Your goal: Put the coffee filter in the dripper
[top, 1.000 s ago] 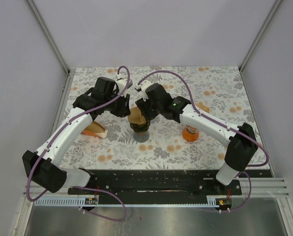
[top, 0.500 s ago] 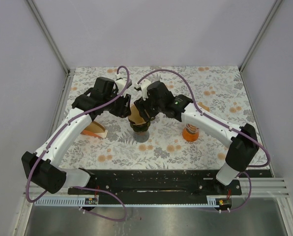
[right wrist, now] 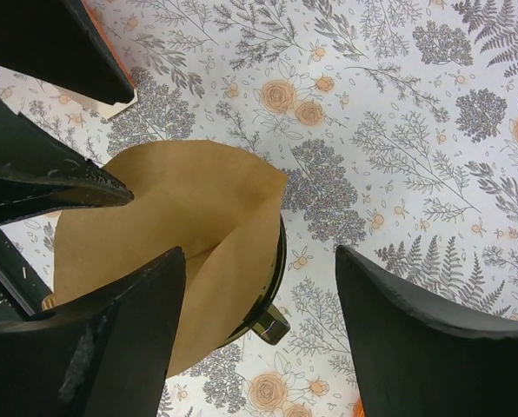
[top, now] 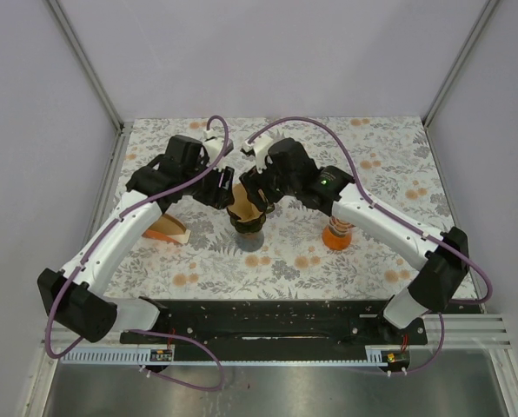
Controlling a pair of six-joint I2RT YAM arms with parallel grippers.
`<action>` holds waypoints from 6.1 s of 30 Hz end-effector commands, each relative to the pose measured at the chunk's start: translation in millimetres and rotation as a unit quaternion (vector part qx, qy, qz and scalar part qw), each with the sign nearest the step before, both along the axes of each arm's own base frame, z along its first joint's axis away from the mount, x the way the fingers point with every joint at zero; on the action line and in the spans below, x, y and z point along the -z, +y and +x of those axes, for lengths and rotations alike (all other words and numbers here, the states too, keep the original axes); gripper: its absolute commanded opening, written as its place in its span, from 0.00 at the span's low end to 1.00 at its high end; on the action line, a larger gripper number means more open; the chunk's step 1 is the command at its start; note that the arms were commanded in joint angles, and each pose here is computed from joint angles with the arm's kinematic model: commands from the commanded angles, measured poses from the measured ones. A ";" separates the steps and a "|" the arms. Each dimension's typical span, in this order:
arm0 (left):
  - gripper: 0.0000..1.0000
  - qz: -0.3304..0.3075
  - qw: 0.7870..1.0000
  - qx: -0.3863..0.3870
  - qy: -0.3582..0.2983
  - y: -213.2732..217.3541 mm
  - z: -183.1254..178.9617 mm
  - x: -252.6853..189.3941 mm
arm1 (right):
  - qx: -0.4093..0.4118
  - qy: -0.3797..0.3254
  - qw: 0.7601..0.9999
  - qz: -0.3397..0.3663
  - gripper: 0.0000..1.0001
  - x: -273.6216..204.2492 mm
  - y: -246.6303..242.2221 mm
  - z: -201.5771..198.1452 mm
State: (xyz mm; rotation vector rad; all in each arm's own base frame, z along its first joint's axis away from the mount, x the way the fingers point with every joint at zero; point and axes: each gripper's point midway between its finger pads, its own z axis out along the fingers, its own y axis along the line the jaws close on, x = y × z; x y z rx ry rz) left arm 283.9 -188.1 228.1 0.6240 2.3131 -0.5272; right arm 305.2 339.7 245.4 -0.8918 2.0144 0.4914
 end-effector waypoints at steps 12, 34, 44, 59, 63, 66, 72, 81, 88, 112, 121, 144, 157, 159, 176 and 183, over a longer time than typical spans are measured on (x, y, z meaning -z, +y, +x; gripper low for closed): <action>0.68 -0.036 0.997 0.008 -0.075 -5.4 6.6 -56.1 | -0.003 -0.065 0.997 0.044 0.81 -69.4 -8.0 -0.2; 0.66 -0.175 0.977 -0.117 0.018 16.5 11.6 -45.0 | -0.057 0.100 0.993 -0.021 0.00 15.8 34.2 -19.3; 0.68 -0.220 0.963 -0.137 0.072 12.6 2.4 -19.9 | 0.003 0.128 0.987 -0.100 0.00 61.7 36.1 -11.2; 0.60 -0.224 0.959 -0.132 0.109 4.8 10.5 1.2 | 0.013 0.126 0.981 -0.146 0.00 89.2 46.8 -13.6; 0.58 -0.224 0.958 -0.132 0.117 3.6 10.4 5.5 | 0.011 0.131 0.978 -0.159 0.00 99.2 47.2 -15.8; 0.55 -0.220 0.959 -0.135 0.117 4.7 12.0 7.7 | 0.009 0.137 0.977 -0.162 0.00 104.6 47.0 -17.4; 0.47 -0.213 0.960 -0.138 0.118 6.3 12.8 13.2 | 0.003 0.138 0.976 -0.165 0.00 108.3 46.6 -18.8; 0.29 -0.199 0.963 -0.134 0.123 7.2 14.5 23.5 | -0.010 0.125 0.981 -0.150 0.00 92.9 50.4 -18.5; 0.10 -0.194 0.967 -0.121 0.111 4.1 12.6 14.7 | -0.019 0.118 0.983 -0.138 0.00 82.3 55.2 -17.8; 0.00 -0.165 0.975 -0.121 0.088 9.8 5.8 3.6 | -0.125 0.026 0.991 -0.032 0.27 -15.1 68.1 -34.7; 0.00 -0.173 0.968 -0.125 0.133 5.2 4.5 20.8 | -0.128 0.040 0.990 -0.046 0.34 -3.9 65.7 -37.6; 0.00 -0.183 0.972 -0.104 0.100 4.9 6.5 -10.9 | -0.171 -0.033 0.984 -0.046 0.50 -51.9 44.7 -48.0; 0.00 -0.183 0.973 -0.102 0.101 2.7 7.5 -13.5 | -0.340 -0.157 0.918 -0.130 0.78 -19.0 57.9 -97.7; 0.00 -0.183 0.973 -0.103 0.099 3.0 7.9 -13.9 | -0.325 -0.169 0.917 -0.159 0.79 -11.3 59.8 -87.5; 0.00 -0.182 0.973 -0.102 0.101 2.4 7.4 -13.0 | -0.289 -0.162 0.907 -0.259 0.40 37.1 80.9 -50.8; 0.00 -0.184 0.973 -0.102 0.098 2.5 7.0 -15.0 | -0.296 -0.160 0.904 -0.264 0.12 41.7 80.0 -53.4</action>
